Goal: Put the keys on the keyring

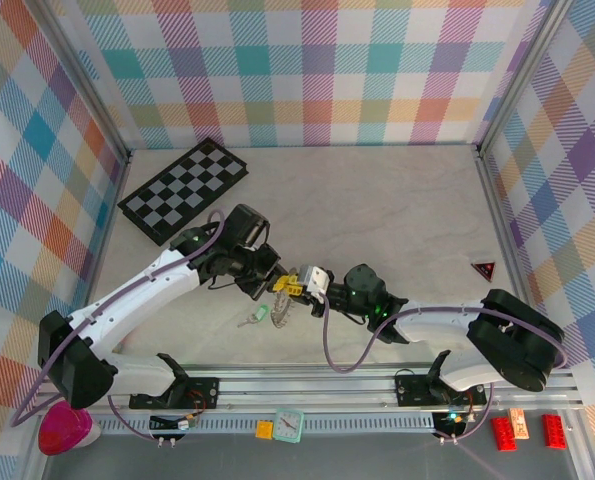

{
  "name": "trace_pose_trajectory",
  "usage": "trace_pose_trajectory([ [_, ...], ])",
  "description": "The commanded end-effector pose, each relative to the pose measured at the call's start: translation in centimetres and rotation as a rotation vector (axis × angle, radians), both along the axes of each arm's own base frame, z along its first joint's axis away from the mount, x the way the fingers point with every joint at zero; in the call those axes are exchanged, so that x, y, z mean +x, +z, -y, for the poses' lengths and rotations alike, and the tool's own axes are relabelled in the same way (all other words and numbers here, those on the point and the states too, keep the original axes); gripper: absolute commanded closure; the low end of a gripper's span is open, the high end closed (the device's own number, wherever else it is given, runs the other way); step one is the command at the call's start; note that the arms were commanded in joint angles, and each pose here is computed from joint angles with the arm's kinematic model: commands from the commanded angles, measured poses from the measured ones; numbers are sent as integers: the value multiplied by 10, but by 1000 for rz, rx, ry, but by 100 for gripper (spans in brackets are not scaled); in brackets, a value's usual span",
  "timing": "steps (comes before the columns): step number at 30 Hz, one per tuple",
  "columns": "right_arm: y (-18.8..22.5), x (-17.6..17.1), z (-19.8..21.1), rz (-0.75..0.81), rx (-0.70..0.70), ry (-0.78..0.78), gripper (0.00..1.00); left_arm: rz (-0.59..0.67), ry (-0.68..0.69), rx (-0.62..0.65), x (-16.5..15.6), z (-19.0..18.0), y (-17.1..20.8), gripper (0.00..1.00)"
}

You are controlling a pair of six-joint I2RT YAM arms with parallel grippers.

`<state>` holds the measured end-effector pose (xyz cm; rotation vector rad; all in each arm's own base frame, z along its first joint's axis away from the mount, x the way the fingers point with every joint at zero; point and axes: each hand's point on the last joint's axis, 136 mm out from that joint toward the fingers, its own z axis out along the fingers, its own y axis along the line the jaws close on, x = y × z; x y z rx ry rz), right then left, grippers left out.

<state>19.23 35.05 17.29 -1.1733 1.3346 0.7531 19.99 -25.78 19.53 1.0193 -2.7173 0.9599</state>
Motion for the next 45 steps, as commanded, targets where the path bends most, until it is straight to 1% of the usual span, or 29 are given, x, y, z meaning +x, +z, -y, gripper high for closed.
trace_pose_trajectory([
  [1,13,-3,-5,3,44,26,93,-2,-12,-27,-10,-1,6,100],
  [3,11,-4,-5,-5,29,31,99,31,-14,-21,-7,-3,6,100],
  [5,7,-4,-4,-12,8,32,100,88,-17,-14,-1,-5,9,76],
  [7,5,-6,-3,-20,-13,37,100,164,-30,4,5,-8,15,57],
  [9,1,-9,-1,-38,-47,46,100,269,-56,42,15,-13,24,46],
  [11,-2,-13,1,-57,-82,60,100,432,-107,119,30,-23,39,37],
  [12,-6,-14,3,-69,-104,63,100,509,-131,162,38,-28,46,34],
  [13,-9,-16,3,-77,-121,68,100,610,-165,209,47,-32,56,33],
  [16,-14,-20,6,-95,-175,82,100,866,-240,375,67,-51,76,32],
  [18,-14,-24,9,-107,-203,100,100,1044,-319,467,72,-60,86,32],
  [19,-14,-28,10,-113,-215,118,100,1132,-385,527,72,-64,88,32],
  [20,-13,-31,12,-122,-231,129,100,1209,-477,584,69,-67,85,28],
  [22,-12,-34,13,-128,-246,145,100,1313,-701,694,60,-69,66,28],
  [23,-10,-35,14,-129,-254,151,100,1327,-793,739,55,-73,54,28],
  [25,-10,-38,15,-135,-276,164,100,1356,-956,764,45,-72,38,29],
  [26,-10,-39,16,-139,-286,169,100,1375,-1072,728,34,-66,29,30],
  [28,-9,-40,17,-142,-298,174,100,1408,-1242,636,16,-53,16,35],
  [31,-9,-40,20,-147,-320,176,100,1457,-1391,504,-5,-39,7,42],
  [34,-7,-41,21,-151,-337,181,100,1536,-1417,422,-14,-27,4,50],
  [37,-4,-41,21,-158,-347,194,100,1601,-1475,330,-25,-16,-5,55],
  [42,1,-43,21,-161,-364,205,100,1672,-1528,250,-37,-8,-17,57],
  [45,3,-43,21,-162,-373,209,100,1725,-1494,201,-36,2,-13,57],
])
